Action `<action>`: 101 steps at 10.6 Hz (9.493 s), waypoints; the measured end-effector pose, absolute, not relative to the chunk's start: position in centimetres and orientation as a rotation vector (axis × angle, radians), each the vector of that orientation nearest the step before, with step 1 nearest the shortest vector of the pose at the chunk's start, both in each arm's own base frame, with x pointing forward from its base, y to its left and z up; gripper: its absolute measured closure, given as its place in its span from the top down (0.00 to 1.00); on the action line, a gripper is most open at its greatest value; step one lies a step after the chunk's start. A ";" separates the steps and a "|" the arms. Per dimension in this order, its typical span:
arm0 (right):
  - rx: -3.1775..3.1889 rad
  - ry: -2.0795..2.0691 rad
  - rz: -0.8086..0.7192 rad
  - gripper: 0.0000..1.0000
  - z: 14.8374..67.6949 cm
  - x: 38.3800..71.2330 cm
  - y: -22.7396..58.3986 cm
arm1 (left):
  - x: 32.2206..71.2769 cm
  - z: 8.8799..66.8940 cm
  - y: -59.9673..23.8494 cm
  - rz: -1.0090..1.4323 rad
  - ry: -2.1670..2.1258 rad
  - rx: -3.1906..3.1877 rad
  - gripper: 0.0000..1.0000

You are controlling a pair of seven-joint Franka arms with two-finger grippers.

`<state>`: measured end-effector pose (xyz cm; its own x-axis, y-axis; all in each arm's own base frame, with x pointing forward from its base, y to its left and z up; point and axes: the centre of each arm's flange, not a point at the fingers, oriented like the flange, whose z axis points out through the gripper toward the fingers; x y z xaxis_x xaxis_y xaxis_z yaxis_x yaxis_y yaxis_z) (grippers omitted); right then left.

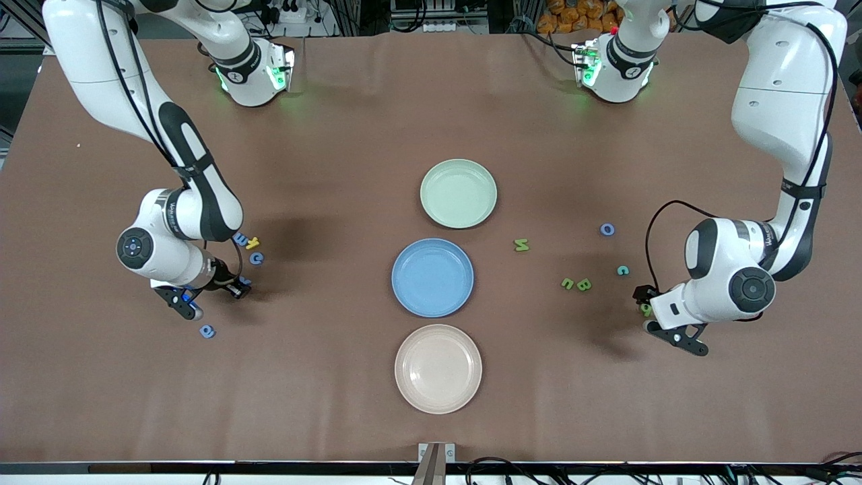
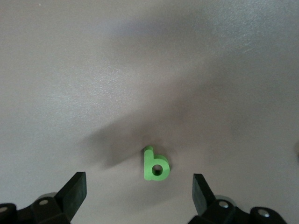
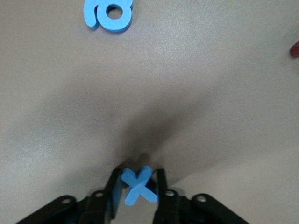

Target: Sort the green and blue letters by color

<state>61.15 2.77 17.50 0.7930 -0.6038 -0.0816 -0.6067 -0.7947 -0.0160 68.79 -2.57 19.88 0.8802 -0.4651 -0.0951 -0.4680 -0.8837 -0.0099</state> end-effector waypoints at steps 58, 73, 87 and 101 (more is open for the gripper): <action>-2.981 -0.967 -0.128 1.00 17.0 52.9 5.2 | 48.9 25.3 -40.4 0.576 0.163 -2.993 0.28; -3.050 -0.585 -0.051 0.36 21.4 57.2 8.7 | 45.5 22.1 -47.5 0.496 -0.009 -3.057 0.83; -2.953 0.200 -0.167 0.36 24.1 57.3 41.5 | 63.0 21.6 -19.4 0.268 -0.073 -3.077 1.00; -3.074 -0.495 0.094 1.00 28.1 61.1 26.7 | 57.7 19.2 -20.6 -0.022 -1.164 -2.991 1.00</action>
<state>61.11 26.68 28.14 0.9476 0.3147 -0.0551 0.3131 -0.9491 -0.0358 57.67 -20.58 19.21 0.7370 0.6758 -0.0117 0.6748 -0.7348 0.0681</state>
